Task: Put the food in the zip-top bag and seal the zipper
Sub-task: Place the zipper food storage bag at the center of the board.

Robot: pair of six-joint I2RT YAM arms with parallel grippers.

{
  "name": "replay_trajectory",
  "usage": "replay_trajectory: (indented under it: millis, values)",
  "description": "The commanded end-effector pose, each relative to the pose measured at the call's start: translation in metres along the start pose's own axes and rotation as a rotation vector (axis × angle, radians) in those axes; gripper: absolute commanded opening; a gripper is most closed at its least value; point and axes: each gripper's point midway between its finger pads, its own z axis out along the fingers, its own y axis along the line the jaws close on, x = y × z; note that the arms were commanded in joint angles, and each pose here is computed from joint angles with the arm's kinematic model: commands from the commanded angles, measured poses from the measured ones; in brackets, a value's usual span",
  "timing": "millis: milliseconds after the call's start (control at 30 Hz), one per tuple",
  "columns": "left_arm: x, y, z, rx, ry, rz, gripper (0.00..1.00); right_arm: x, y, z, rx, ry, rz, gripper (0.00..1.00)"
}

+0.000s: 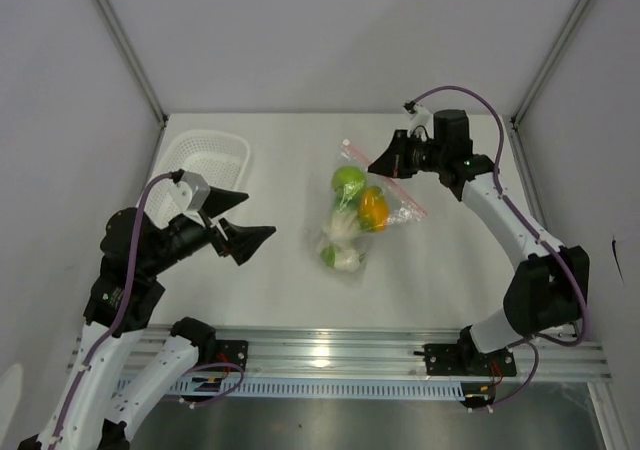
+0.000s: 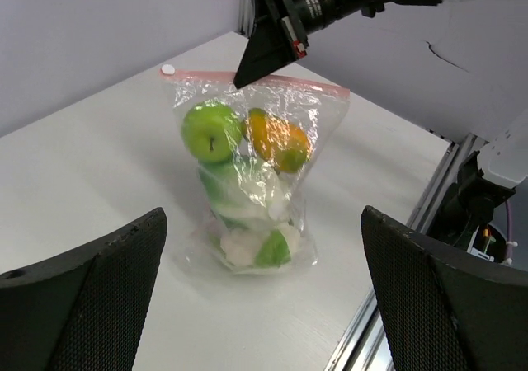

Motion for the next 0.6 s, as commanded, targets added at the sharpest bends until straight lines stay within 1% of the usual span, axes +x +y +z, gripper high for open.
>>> replay_trajectory:
  millis: [0,100,300,367,433,467,500,567]
  values:
    - [0.007,0.003,0.001,-0.007,0.003,-0.024,0.99,-0.016,-0.037,0.003,0.021,-0.031,0.060,0.00]
    - [0.014,-0.002,0.002,0.024,0.012,-0.045,1.00,-0.006,-0.084,0.001,0.110,-0.005,0.098,0.00]
    - [0.033,-0.005,0.005,0.056,0.042,-0.093,0.99,0.006,-0.154,-0.012,0.207,-0.016,0.150,0.00]
    - [0.037,-0.007,0.008,0.074,0.046,-0.113,0.99,0.007,-0.159,-0.013,0.180,-0.017,0.162,0.00]
    - [0.041,-0.008,0.010,0.089,0.057,-0.129,1.00,0.009,-0.167,-0.010,0.192,-0.009,0.159,0.00]
    - [0.043,-0.008,0.011,0.093,0.063,-0.139,1.00,0.009,-0.170,-0.010,0.203,-0.005,0.158,0.04]
    - [0.047,-0.008,0.011,0.095,0.073,-0.151,0.99,0.010,-0.174,-0.011,0.222,-0.001,0.163,0.18]
    - [0.050,-0.007,0.013,0.093,0.084,-0.171,0.99,0.004,-0.175,-0.012,0.241,-0.010,0.155,0.38]
